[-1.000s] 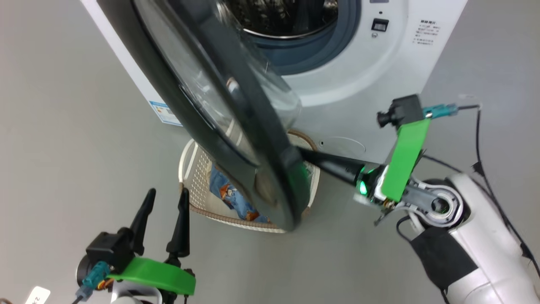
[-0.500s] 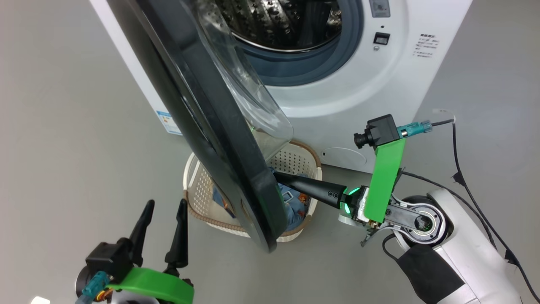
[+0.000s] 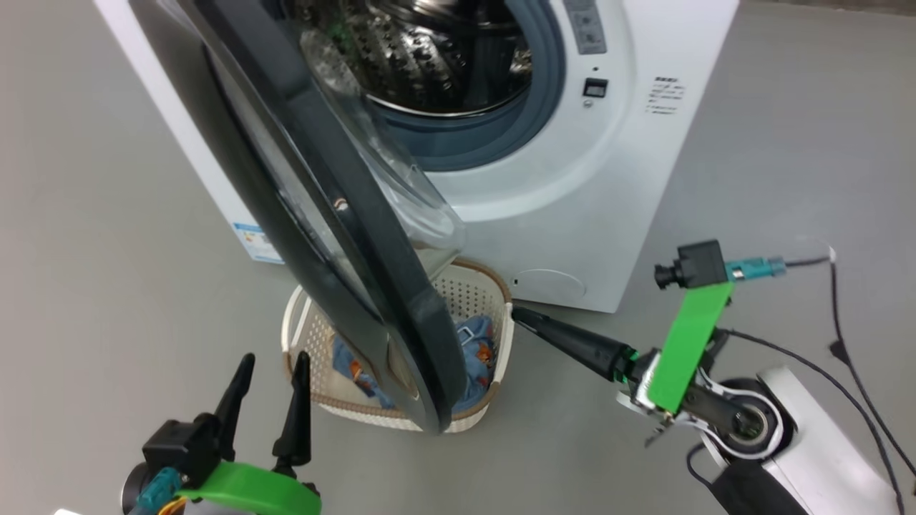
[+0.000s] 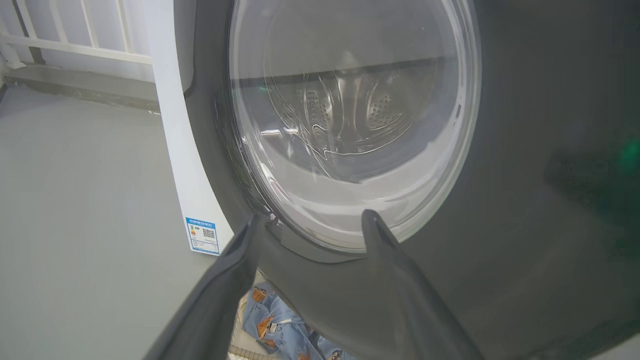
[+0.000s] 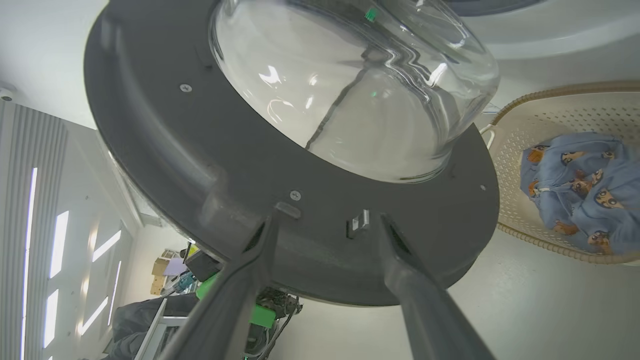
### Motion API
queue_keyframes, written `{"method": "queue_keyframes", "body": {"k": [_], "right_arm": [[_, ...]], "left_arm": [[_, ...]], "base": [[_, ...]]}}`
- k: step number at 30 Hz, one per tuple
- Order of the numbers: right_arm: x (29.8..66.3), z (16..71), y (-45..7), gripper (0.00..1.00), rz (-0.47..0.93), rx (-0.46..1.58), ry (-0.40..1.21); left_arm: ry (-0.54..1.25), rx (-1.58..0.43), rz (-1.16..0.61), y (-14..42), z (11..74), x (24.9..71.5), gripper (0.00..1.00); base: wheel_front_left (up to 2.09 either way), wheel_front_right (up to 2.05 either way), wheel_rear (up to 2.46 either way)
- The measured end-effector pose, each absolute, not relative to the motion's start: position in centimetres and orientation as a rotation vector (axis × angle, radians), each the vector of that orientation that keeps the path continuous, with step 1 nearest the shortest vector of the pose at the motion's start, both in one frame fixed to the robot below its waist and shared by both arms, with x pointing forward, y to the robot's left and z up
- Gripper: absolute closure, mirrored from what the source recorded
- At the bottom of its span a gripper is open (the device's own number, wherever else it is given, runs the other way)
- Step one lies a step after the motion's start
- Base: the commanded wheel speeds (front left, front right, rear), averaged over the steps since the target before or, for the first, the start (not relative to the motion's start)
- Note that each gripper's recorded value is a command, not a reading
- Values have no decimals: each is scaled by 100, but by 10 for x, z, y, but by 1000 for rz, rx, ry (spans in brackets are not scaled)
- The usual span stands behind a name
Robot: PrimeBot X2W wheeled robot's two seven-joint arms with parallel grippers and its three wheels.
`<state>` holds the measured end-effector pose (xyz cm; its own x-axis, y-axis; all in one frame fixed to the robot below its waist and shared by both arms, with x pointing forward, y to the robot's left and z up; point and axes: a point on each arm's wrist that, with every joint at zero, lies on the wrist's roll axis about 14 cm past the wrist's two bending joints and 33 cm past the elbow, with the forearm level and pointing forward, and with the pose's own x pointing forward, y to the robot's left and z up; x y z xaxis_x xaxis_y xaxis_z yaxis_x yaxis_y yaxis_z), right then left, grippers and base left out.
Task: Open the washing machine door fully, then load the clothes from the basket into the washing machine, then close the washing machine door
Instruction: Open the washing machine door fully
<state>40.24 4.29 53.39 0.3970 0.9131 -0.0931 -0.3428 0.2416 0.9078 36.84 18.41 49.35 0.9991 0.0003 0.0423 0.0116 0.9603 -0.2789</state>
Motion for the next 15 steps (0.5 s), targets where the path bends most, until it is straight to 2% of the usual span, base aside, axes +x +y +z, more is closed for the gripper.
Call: {"method": "queue_keyframes", "body": {"k": [15], "right_arm": [[402,498,-44,0,652,874,591]], "left_arm": [[-28,-287,-81,161,491,367,0]], "base": [[0,0,0]]}}
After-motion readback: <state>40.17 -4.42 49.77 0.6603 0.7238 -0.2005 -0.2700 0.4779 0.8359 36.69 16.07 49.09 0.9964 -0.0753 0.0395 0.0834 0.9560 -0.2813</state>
